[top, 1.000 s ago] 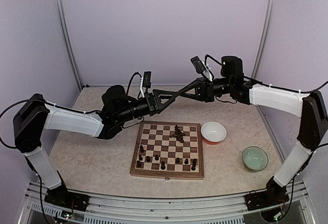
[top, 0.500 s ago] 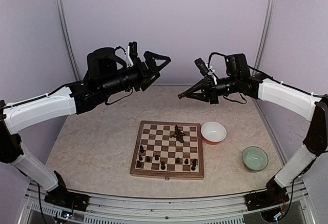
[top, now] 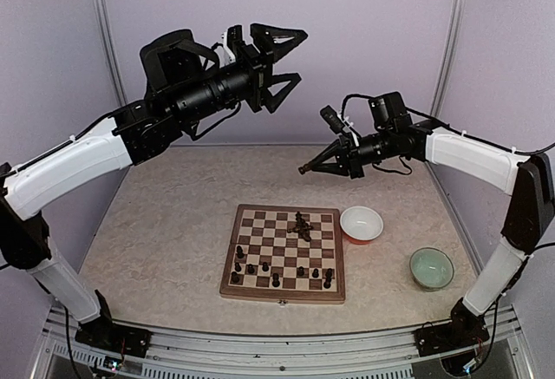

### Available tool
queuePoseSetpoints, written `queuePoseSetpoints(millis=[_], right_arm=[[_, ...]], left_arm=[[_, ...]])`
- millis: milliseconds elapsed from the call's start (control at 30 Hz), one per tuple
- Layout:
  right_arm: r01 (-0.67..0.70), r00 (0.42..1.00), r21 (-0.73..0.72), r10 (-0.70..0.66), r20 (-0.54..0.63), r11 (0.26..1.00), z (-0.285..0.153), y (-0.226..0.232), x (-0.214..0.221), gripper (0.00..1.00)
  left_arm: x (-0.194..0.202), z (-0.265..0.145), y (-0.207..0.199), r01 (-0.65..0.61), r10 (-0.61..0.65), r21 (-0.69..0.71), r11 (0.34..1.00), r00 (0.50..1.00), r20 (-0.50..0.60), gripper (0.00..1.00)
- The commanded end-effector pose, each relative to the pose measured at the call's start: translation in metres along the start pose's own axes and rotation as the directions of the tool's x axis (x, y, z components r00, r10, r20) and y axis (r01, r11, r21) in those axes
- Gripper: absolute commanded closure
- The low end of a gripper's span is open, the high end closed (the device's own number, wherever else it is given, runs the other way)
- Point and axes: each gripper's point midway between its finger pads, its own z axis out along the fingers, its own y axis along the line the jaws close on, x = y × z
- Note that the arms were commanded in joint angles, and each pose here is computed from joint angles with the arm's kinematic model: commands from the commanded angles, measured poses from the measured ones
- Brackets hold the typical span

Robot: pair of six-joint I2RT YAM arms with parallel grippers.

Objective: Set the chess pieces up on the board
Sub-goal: Place the knight at b8.

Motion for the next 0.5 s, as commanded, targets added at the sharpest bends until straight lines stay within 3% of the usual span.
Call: queuePoseSetpoints(millis=[0, 333, 467], right_arm=[[-0.010, 1.000, 0.004, 0.010, -0.021, 1.000, 0.001, -0.008, 0.002, 1.00], [-0.014, 1.000, 0.000, 0.014, -0.025, 1.000, 0.000, -0.009, 0.004, 1.00], [-0.008, 1.000, 0.004, 0.008, -0.019, 1.000, -0.002, -0.008, 0.002, 1.00]], left_arm=[[0.003, 0.010, 0.014, 0.035, -0.035, 0.010, 0.999, 0.998, -0.044, 0.01], [-0.001, 0.026, 0.013, 0.063, -0.055, 0.095, 0.994, 0.995, -0.083, 0.01], [-0.006, 0.021, 0.011, 0.028, -0.025, 0.096, 0.995, 0.999, -0.031, 0.01]])
